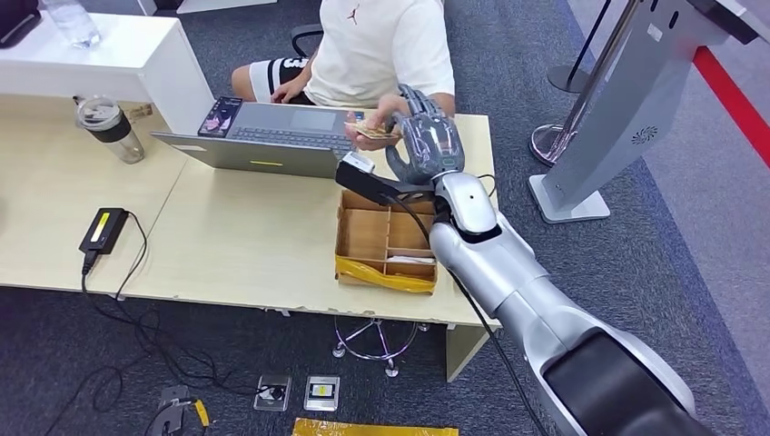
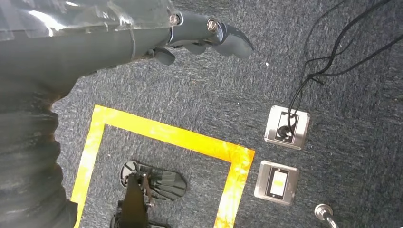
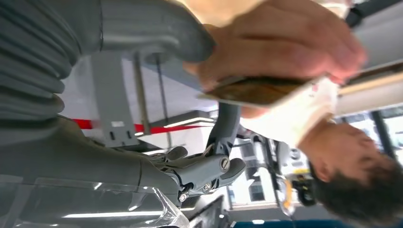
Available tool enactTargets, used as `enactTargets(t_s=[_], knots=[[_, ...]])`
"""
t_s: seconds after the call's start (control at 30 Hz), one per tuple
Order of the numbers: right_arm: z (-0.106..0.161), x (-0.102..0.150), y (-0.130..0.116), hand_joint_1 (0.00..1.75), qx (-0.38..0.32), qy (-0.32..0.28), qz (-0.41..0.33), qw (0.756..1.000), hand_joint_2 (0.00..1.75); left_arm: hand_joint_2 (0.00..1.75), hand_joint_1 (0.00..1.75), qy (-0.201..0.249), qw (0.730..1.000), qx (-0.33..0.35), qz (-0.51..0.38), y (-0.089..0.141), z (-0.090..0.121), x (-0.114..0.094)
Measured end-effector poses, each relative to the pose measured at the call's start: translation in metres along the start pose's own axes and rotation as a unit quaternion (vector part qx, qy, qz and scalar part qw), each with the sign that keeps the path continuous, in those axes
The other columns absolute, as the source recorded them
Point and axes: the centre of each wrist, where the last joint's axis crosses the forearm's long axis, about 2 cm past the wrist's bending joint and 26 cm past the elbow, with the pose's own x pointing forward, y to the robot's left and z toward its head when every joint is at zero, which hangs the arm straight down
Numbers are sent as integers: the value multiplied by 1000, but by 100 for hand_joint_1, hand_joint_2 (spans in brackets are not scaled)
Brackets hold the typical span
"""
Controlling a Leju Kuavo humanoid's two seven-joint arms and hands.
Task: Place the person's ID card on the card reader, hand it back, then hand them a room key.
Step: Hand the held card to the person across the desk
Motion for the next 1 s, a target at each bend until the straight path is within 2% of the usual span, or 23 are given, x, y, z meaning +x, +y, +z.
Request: enactTargets(t_s=[0.17, 0.33, 0.5, 0.6, 0.77, 0.9, 1.0], knots=[[4, -8, 8, 0, 3, 15, 8, 1000, 175, 175, 0, -2, 1000, 0, -6, -1, 0, 1], [6, -22, 7, 0, -30, 27, -22, 999, 175, 175, 0, -3, 1000, 0, -9, 0, 0, 0], [12, -50, 3, 0, -75, 68, -75, 992, 175, 175, 0, 0, 1000, 4, -8, 1, 1, -3], [24, -77, 7, 0, -86, 107, -104, 985, 175, 175, 0, -4, 1000, 14, -5, 2, 3, -10], [70, -138, 26, 0, -88, 209, -131, 965, 175, 175, 0, 5, 1000, 30, 0, 5, 8, -27], [139, -194, 51, 0, -84, 310, -145, 936, 175, 175, 0, 25, 999, 43, 7, 6, 10, -33], [187, -219, 67, 0, -70, 359, -151, 918, 175, 175, 0, 42, 998, 50, 12, 7, 11, -36]])
